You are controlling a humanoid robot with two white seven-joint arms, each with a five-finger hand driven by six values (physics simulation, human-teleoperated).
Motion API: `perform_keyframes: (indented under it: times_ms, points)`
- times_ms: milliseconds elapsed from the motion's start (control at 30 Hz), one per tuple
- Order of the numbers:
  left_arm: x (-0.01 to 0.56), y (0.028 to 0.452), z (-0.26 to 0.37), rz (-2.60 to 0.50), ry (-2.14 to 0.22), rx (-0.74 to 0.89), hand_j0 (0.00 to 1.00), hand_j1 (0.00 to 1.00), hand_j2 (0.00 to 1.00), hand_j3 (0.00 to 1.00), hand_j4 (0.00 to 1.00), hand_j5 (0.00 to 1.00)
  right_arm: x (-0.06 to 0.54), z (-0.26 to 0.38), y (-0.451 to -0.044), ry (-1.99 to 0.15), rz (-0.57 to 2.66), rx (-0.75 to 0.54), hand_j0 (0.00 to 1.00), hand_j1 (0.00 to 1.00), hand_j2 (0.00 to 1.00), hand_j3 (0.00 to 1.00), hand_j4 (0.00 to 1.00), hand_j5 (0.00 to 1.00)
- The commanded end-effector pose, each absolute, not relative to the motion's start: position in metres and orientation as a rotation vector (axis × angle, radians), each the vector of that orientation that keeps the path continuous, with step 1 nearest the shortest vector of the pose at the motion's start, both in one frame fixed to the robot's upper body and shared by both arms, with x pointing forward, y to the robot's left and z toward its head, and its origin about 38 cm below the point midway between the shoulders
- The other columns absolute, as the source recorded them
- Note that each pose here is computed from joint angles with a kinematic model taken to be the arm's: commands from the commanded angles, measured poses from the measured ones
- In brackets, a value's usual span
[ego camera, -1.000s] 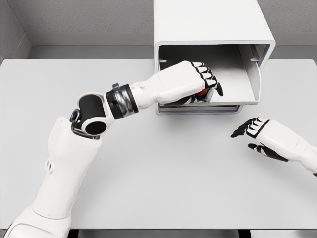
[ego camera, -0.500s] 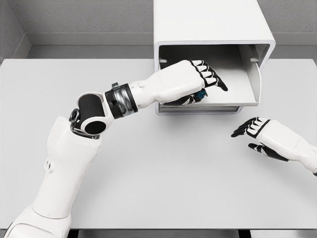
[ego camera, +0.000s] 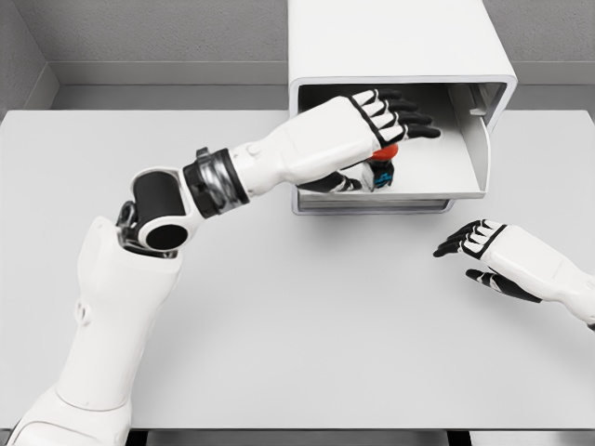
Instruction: Slide open multi-storey tabletop storage cabinets and put open load switch and slide close multi-storey tabletop storage cabinets
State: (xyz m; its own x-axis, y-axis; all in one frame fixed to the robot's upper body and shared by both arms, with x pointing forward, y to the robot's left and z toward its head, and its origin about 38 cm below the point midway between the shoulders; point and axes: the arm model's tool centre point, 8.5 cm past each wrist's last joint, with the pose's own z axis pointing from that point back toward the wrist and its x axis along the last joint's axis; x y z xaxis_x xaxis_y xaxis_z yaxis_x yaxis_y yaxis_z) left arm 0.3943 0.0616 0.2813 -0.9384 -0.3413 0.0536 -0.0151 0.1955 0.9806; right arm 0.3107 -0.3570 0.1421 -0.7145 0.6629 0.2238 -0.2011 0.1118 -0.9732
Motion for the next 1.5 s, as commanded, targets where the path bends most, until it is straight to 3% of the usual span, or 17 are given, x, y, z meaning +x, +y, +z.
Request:
perform_keyframes:
  times_ms: [0, 233, 367, 500, 1467]
  points:
    - [0.387, 0.073, 0.3, -1.774, -2.27, 0.403, 1.0, 1.0, 1.0, 1.0, 1.0, 1.0, 0.311, 0.143, -0.358, -1.735, 1.673, -0.452, 0.71, 0.71, 0.71, 0.71, 0.71, 0.71]
    - [0.39, 0.205, 0.299, -1.571, -2.216, 0.457, 1.0, 1.0, 1.0, 1.0, 1.0, 1.0, 0.312, 0.146, -0.355, -1.753, 1.673, -0.45, 0.72, 0.72, 0.72, 0.72, 0.72, 0.72]
    - [0.368, 0.296, 0.266, -1.406, -2.072, 0.512, 1.0, 1.0, 1.0, 1.0, 1.0, 1.0, 0.309, 0.157, -0.339, -1.814, 1.676, -0.424, 0.72, 0.72, 0.72, 0.72, 0.72, 0.72]
    - [0.34, 0.35, 0.218, -1.27, -1.911, 0.536, 1.0, 1.0, 1.0, 1.0, 1.0, 1.0, 0.314, 0.172, -0.342, -1.854, 1.649, -0.474, 0.72, 0.72, 0.72, 0.72, 0.72, 0.72]
    - [0.344, 0.354, 0.199, -1.239, -1.867, 0.502, 1.0, 1.0, 1.0, 1.0, 1.0, 1.0, 0.34, 0.169, -0.337, -1.905, 1.545, -0.526, 0.72, 0.72, 0.72, 0.72, 0.72, 0.72]
